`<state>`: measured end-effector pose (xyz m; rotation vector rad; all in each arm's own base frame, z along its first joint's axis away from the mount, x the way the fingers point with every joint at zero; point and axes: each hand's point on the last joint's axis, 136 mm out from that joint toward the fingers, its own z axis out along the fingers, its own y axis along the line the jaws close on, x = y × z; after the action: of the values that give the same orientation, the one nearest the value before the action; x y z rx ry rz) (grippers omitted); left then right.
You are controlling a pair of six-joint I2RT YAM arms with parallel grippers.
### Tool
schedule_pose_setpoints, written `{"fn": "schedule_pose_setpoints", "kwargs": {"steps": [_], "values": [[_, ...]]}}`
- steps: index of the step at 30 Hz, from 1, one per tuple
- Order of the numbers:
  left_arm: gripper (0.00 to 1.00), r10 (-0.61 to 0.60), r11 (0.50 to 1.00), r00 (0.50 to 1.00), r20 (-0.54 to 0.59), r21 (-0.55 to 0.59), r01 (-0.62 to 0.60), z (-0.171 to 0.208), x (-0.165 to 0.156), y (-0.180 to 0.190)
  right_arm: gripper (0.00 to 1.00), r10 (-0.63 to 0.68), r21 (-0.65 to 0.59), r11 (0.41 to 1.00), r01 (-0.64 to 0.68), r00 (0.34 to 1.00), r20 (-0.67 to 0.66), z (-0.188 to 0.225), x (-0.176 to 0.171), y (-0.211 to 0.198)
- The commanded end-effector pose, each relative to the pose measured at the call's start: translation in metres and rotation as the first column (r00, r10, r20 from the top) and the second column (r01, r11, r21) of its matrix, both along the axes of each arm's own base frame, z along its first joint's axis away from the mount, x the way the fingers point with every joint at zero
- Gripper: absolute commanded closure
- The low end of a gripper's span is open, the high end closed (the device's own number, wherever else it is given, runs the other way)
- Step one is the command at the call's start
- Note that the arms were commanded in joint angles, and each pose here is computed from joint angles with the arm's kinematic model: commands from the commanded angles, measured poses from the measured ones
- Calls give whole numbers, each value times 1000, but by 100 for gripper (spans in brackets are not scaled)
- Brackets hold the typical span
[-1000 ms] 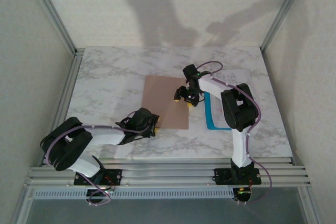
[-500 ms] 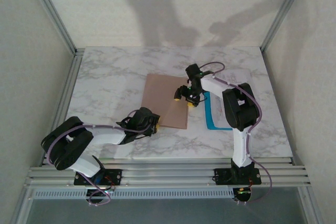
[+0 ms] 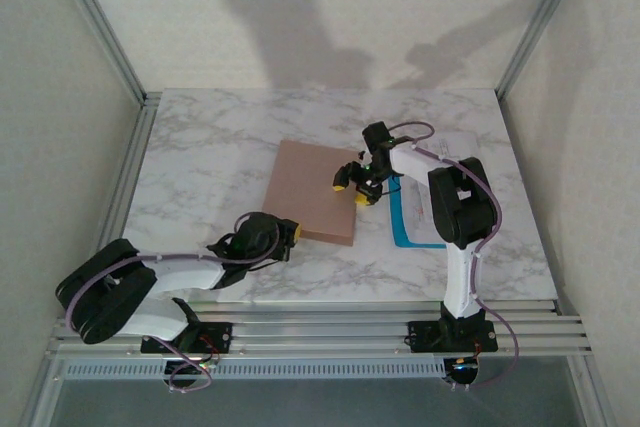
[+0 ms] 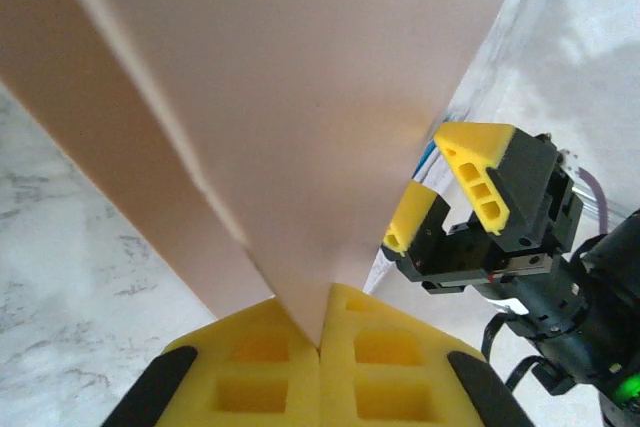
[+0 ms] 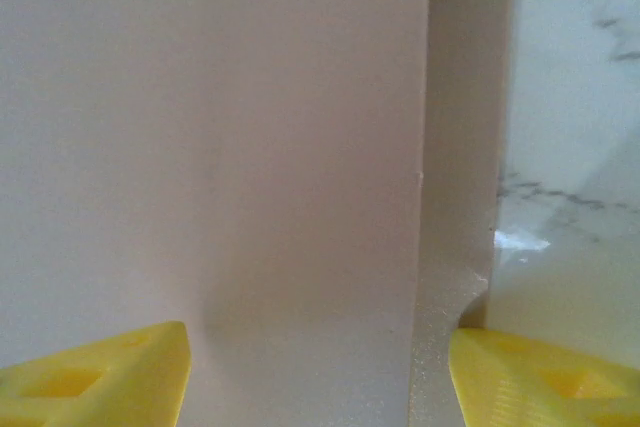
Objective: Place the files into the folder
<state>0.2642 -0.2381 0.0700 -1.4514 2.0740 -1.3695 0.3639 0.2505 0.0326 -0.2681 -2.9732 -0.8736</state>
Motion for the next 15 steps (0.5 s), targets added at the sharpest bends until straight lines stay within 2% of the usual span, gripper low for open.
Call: {"fn": "schedule_pose_setpoints", "kwargs": {"steps": [1,10,12,15], "values": [[100,-1,998,1000,20,-67,3,10,-1,-2,32,-13,20,1000,14,998,-54,-2,-13,0],[100,-42,993,999,25,-109,45,15,-10,-2,55,-64,88,994,66,998,-26,21,-1,9],[100,-41,994,999,17,-103,42,14,-12,1,63,-73,94,993,75,997,-22,24,1,9],[100,-47,995,999,6,-88,47,12,-15,6,81,-85,100,991,87,996,-19,27,1,10]]}}
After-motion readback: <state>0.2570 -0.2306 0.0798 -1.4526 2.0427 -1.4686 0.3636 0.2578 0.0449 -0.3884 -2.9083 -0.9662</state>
